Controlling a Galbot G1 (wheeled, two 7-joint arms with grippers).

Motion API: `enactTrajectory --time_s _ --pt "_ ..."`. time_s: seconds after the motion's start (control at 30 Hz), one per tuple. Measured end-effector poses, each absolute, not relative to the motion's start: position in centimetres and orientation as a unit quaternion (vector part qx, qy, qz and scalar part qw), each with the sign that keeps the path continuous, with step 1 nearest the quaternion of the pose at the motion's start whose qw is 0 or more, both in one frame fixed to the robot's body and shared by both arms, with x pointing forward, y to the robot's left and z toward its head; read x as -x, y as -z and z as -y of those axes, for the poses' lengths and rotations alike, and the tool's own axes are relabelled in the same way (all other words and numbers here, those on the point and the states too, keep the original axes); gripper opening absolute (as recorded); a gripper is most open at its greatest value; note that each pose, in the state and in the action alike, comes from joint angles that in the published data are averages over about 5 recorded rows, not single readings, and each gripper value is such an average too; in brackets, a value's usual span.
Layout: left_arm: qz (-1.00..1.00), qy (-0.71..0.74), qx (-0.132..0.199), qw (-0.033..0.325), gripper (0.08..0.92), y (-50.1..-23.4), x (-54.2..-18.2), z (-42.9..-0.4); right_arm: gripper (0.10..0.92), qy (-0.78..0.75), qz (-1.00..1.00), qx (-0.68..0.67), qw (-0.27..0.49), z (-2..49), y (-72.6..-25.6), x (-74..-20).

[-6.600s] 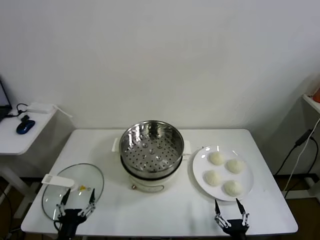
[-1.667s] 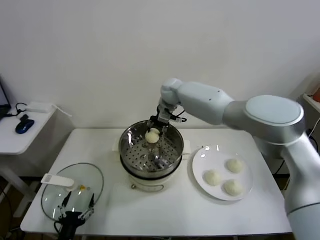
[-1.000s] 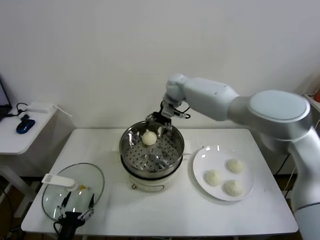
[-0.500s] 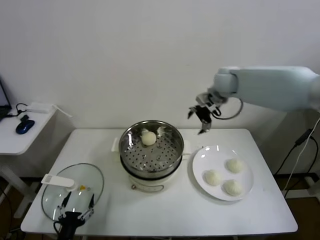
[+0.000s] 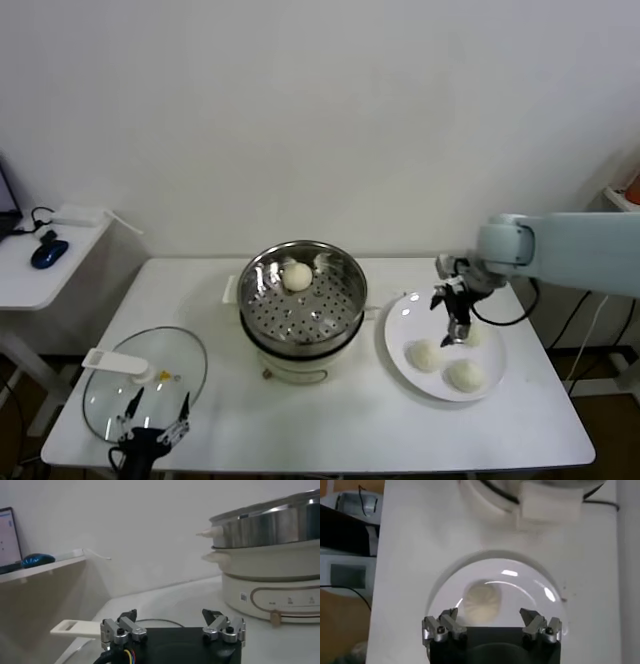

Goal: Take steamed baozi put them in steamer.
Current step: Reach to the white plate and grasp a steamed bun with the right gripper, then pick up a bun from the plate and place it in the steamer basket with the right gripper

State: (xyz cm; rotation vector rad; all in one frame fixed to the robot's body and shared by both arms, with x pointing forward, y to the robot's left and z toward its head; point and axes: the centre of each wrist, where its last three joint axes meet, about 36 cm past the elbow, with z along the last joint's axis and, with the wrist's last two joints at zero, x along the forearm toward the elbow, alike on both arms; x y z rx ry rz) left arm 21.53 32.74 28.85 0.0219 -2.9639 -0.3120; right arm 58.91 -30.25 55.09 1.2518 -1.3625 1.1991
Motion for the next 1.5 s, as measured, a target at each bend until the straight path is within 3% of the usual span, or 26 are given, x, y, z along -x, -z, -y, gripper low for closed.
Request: enactTrajectory --time_s 0.5,1.0,1.23,1.5 --pt "0.99 0.111 -0.005 0.082 0.823 -28.5 -21.3 -32.7 0.823 -0.501 0.556 -0.484 0.455 29.2 -49.0 -58.8" --pt "0.99 0.114 -0.005 0.081 0.823 -28.3 -21.2 -32.9 0.809 -0.509 0.561 -0.473 0.45 27.9 -46.3 -59.3" --pt "0.99 0.116 -0.006 0.081 0.823 -28.3 -21.1 -33.0 0.756 -0.51 0.559 -0.473 0.452 27.6 -45.9 -59.4" --pt "0.99 0.118 -0.01 0.079 0.823 -28.4 -21.2 -33.3 0.611 -0.507 0.554 -0.476 0.457 27.5 -46.3 -59.4"
